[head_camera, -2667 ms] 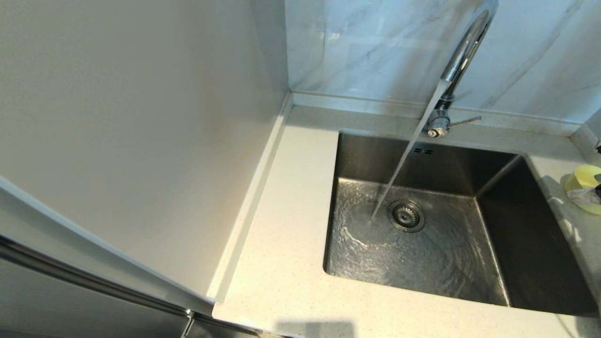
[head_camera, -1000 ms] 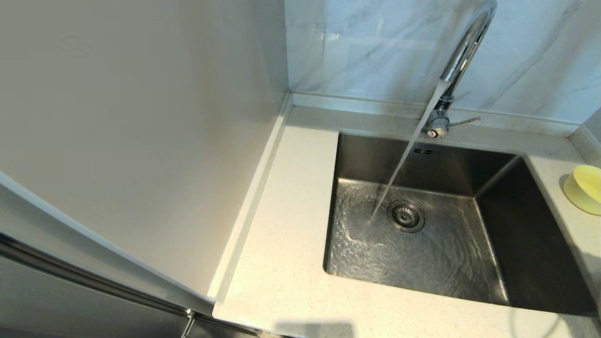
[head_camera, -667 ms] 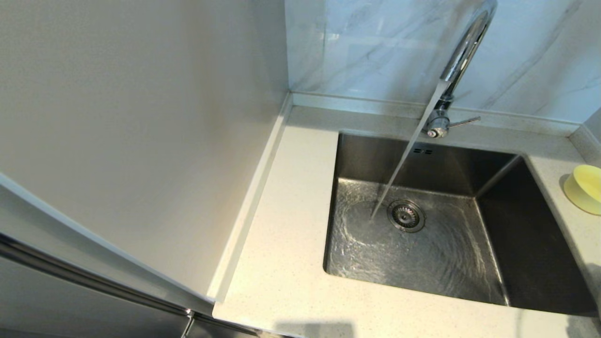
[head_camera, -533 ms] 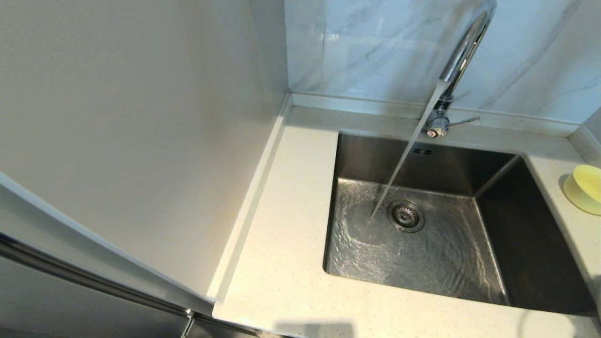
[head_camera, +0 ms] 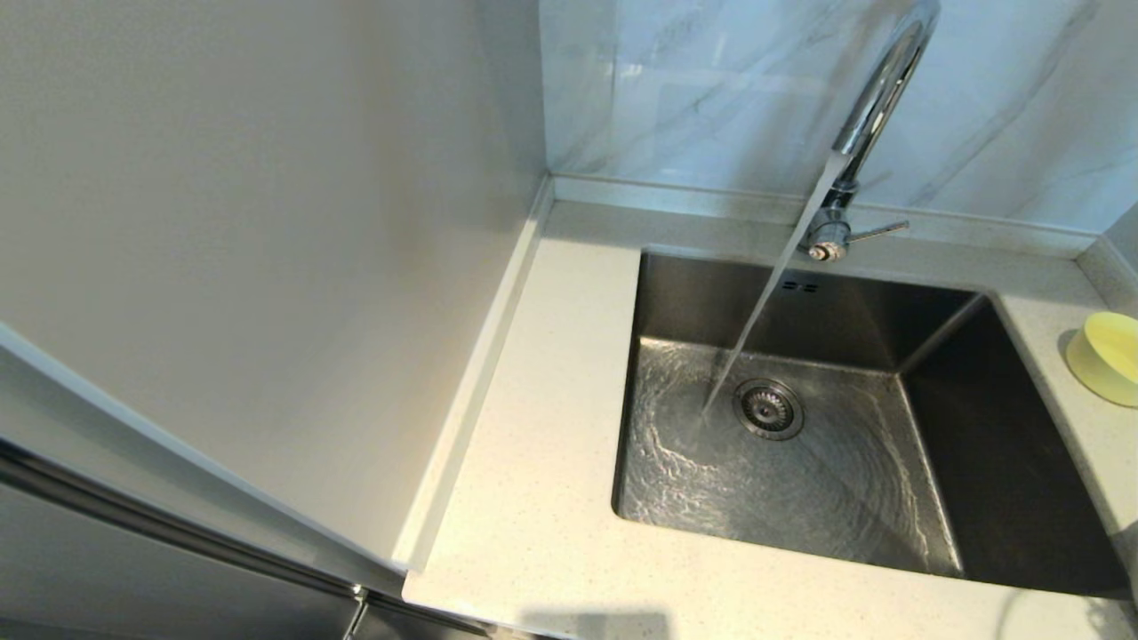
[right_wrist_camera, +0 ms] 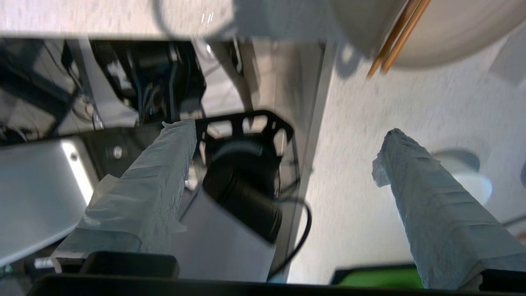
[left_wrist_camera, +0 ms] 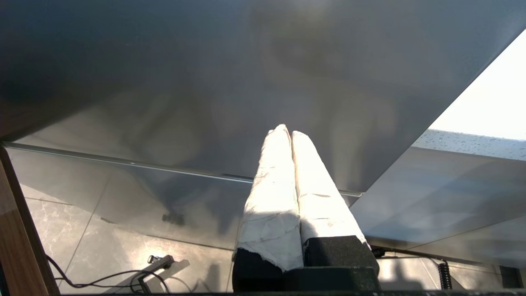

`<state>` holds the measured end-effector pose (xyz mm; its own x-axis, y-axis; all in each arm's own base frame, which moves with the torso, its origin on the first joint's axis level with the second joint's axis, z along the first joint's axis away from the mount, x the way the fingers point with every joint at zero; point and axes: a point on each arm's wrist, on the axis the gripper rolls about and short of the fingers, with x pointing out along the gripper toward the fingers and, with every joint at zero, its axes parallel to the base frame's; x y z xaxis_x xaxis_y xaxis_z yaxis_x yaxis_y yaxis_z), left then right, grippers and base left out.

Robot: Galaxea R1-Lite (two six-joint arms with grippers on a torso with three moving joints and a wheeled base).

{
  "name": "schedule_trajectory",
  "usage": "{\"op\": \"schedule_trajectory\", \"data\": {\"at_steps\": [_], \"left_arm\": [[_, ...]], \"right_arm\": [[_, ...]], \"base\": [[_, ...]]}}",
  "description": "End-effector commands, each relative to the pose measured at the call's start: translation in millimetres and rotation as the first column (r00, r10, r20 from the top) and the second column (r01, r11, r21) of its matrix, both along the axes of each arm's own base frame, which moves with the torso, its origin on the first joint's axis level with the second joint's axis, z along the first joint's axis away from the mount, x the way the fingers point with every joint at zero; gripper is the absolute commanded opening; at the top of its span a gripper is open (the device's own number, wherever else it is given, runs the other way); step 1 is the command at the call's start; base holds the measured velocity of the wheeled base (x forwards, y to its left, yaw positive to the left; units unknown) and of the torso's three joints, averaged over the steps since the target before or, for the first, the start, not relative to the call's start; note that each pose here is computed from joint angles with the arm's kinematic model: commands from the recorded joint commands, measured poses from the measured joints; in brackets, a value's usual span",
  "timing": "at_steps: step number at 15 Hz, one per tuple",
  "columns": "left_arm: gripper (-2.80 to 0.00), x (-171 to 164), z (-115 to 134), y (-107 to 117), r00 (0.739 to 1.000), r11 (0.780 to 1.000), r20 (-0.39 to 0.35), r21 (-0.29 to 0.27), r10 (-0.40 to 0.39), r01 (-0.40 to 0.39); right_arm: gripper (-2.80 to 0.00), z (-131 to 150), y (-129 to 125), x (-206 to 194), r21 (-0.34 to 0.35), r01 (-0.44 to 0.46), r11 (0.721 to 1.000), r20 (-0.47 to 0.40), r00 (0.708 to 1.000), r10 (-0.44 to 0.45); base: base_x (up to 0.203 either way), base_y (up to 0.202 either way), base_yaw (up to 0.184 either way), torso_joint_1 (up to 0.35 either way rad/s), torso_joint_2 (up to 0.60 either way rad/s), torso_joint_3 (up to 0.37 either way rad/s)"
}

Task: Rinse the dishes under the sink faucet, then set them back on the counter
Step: Pick up the chopsticks

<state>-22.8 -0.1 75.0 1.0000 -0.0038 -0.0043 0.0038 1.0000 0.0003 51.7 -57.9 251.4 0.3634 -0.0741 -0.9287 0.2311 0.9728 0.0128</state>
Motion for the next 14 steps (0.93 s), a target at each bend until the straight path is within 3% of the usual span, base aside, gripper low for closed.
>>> {"op": "schedule_trajectory", "data": {"at_steps": [1, 4, 5, 8, 11, 14], "left_arm": [[-2.80, 0, 0, 0, 1.000, 1.000, 0.000, 0.000, 0.000, 0.000], [-2.80, 0, 0, 0, 1.000, 1.000, 0.000, 0.000, 0.001, -0.001], [-2.80, 0, 0, 0, 1.000, 1.000, 0.000, 0.000, -0.001, 0.001], [-2.80, 0, 0, 0, 1.000, 1.000, 0.000, 0.000, 0.001, -0.001], [-2.80, 0, 0, 0, 1.000, 1.000, 0.000, 0.000, 0.000, 0.000], [-2.80, 0, 0, 0, 1.000, 1.000, 0.000, 0.000, 0.001, -0.001]], "right_arm": [[0.00, -12, -18, 14, 0.022, 0.017, 1.000, 0.004, 1.000, -0.017], [0.00, -27, -48, 51, 0.056, 0.108, 0.993, 0.035, 0.993, -0.111], [0.00, -31, -52, 61, 0.040, 0.151, 0.988, 0.055, 0.987, -0.153], [0.00, -42, -63, 76, -0.023, 0.163, 0.986, 0.088, 0.983, -0.161], [0.00, -52, -77, 85, -0.075, 0.251, 0.965, 0.059, 0.967, -0.247], [0.00, -56, -87, 86, -0.076, 0.309, 0.948, 0.058, 0.951, -0.305]], "base": [[0.000, 0.000, 0.000, 0.000, 0.00, 0.000], [0.000, 0.000, 0.000, 0.000, 0.00, 0.000], [0.000, 0.000, 0.000, 0.000, 0.00, 0.000], [0.000, 0.000, 0.000, 0.000, 0.00, 0.000], [0.000, 0.000, 0.000, 0.000, 0.00, 0.000], [0.000, 0.000, 0.000, 0.000, 0.00, 0.000]]}}
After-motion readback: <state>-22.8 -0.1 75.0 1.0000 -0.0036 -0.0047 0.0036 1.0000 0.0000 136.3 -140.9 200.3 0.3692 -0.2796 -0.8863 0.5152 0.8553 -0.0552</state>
